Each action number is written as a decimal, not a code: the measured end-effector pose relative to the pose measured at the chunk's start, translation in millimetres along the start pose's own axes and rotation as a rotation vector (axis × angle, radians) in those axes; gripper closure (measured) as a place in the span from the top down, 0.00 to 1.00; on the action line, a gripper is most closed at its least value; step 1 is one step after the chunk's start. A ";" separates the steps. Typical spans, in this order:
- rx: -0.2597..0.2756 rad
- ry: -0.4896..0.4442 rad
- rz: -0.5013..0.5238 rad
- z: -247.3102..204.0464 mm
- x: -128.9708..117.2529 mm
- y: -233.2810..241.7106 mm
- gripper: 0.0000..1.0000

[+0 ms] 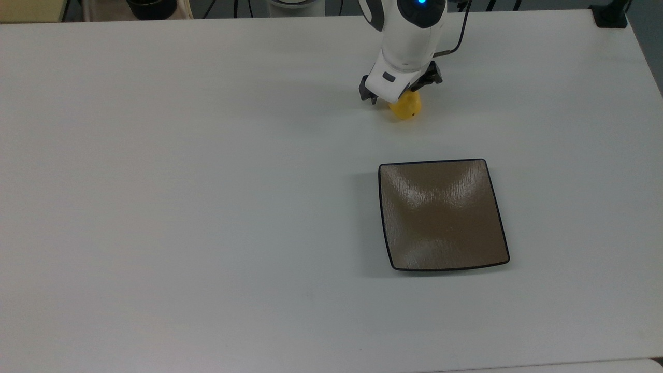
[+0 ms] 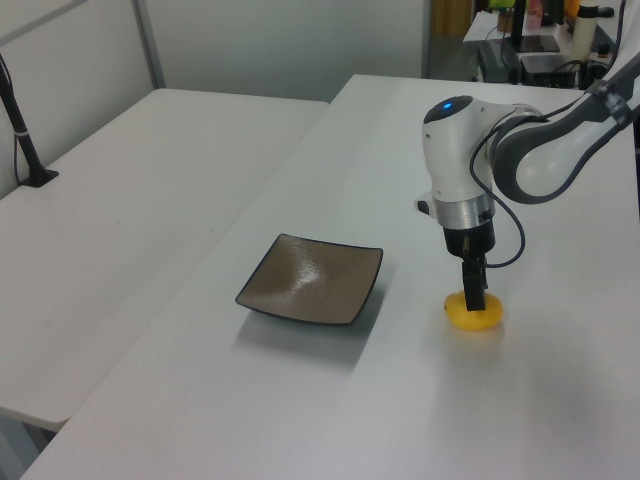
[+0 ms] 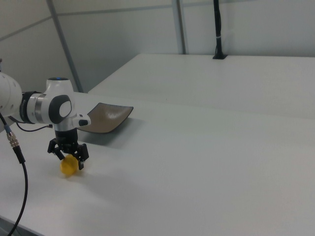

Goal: Put potatoes on a ceramic plate
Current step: 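Lift the held potato and carry it over the brown plate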

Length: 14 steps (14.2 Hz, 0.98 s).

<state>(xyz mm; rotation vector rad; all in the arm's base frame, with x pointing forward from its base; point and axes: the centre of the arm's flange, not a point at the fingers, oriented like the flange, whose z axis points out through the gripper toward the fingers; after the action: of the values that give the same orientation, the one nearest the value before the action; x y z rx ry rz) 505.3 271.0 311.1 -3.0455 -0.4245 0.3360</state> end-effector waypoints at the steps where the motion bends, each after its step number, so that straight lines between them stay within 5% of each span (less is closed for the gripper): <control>1: 0.000 0.001 0.000 -0.1 0.2 0.0 1.00; 11: 0.007 0.022 -0.018 2.7 4.1 -11.6 1.00; 12: 0.006 0.024 -0.019 2.7 4.3 -12.0 0.98; 14: 0.005 0.026 -0.020 2.7 4.5 -12.2 0.78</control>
<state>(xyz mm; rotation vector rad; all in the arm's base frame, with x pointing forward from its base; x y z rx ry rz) 505.7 284.0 308.5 -3.0347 -0.4517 0.2964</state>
